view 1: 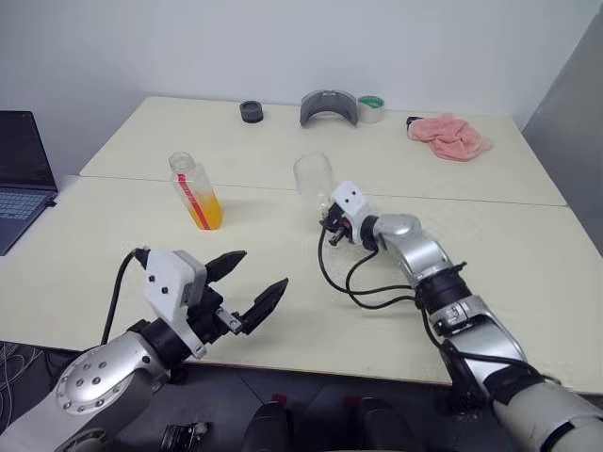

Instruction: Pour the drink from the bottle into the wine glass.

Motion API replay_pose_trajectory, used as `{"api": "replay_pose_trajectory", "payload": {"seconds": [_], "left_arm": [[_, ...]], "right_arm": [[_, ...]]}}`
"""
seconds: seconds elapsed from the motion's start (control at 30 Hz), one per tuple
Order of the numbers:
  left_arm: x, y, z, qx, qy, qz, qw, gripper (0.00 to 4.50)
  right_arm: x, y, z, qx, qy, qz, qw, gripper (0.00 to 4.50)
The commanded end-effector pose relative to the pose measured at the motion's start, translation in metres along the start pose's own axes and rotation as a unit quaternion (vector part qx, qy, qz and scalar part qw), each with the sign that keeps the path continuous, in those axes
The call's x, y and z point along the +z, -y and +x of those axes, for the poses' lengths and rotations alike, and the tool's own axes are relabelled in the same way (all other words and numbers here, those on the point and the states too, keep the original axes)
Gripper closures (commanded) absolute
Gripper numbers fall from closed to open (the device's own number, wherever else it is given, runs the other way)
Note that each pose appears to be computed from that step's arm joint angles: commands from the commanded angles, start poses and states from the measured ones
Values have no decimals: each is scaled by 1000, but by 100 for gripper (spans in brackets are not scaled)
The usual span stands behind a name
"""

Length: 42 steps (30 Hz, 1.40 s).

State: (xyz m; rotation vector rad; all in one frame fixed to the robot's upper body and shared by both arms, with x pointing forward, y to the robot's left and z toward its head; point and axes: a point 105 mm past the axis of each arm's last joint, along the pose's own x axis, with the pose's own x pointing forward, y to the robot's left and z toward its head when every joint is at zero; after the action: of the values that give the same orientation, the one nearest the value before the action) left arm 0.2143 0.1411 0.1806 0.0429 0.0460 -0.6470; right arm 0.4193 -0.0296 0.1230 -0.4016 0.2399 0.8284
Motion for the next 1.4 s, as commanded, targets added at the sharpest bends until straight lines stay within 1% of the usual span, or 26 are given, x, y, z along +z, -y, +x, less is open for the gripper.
{"api": "replay_pose_trajectory", "payload": {"seconds": [0.03, 0.1, 0.17, 0.23, 0.37, 0.5, 0.67, 0.83, 1.0, 1.23, 1.3, 1.33, 1.4], "left_arm": [[6, 2, -1, 6, 14, 10, 1000, 0], [7, 1, -2, 12, 16, 11, 1000, 0], [8, -1, -4, 22, 17, 9, 1000, 0], [8, -1, -6, 27, 16, 11, 999, 0], [9, -6, -13, 46, 9, 20, 999, 0], [10, -12, -20, 74, 10, 26, 997, 0], [11, -26, -29, 132, 16, 35, 991, 0], [6, -32, -36, 165, 18, 33, 986, 0], [6, -30, -36, 173, 26, 32, 984, 0], [7, -31, -35, 174, 30, 35, 984, 0], [7, -31, -34, 171, 31, 36, 984, 0], [8, -32, -33, 170, 32, 37, 984, 0], [8, -33, -32, 168, 33, 37, 985, 0]], "right_arm": [[6, 10, -1, -18, 24, 17, 999, 438], [18, 5, 2, -18, 67, 47, 996, 438], [40, -3, 7, -15, 129, 72, 989, 438], [55, -7, 11, -16, 169, 95, 981, 438], [81, -17, 21, -24, 225, 102, 969, 438], [78, -28, 35, -36, 216, 76, 973, 438], [63, -36, 46, -56, 194, 74, 977, 438], [49, -43, 52, -65, 172, 66, 981, 438], [35, -49, 57, -70, 139, 54, 986, 438], [24, -48, 57, -72, 125, 59, 988, 438], [22, -48, 56, -72, 125, 64, 988, 366], [21, -48, 56, -71, 126, 64, 987, 341], [22, -46, 55, -71, 130, 65, 987, 274]]}}
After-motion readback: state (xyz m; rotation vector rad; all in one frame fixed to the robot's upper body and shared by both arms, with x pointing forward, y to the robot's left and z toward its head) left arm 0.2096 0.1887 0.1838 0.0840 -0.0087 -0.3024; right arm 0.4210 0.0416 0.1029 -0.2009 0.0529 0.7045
